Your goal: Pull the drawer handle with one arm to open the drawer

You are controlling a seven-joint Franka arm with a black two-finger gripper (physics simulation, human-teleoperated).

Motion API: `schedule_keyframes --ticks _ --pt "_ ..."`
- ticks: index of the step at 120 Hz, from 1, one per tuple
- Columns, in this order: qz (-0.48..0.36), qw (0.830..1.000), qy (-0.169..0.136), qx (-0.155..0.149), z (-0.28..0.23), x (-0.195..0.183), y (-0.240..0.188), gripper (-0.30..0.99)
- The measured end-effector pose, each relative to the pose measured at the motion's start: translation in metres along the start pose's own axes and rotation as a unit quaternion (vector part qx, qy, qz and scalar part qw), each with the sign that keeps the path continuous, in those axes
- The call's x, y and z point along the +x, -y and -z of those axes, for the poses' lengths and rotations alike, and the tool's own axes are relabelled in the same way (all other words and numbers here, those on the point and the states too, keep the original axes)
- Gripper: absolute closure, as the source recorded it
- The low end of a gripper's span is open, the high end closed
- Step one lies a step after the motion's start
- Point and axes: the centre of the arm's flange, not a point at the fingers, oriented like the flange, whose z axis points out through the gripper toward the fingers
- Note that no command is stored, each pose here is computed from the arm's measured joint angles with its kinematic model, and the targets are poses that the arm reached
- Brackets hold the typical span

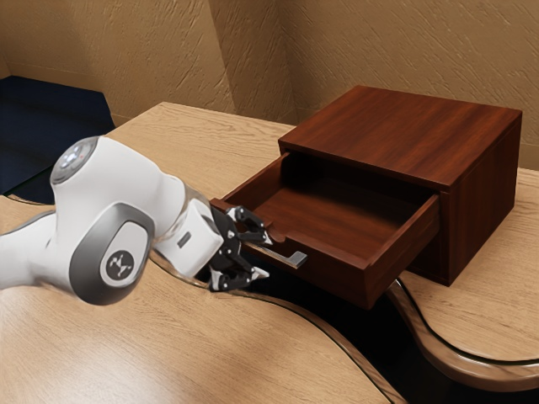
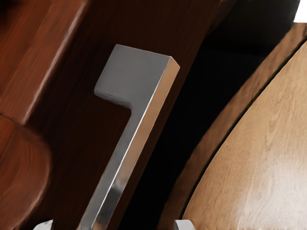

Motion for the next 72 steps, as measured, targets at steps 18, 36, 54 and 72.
schedule_keyframes --ticks 18,36,54,72 --pt "0.0 1.0 -0.002 0.0 0.007 0.0 -0.003 0.87" --pt "0.001 1.0 -0.001 0.004 0.012 -0.001 -0.006 0.65" --pt "-0.05 0.996 -0.027 0.066 0.095 0.053 0.023 0.46" --pt "-0.198 0.98 -0.018 0.019 0.194 0.242 -0.069 0.21"
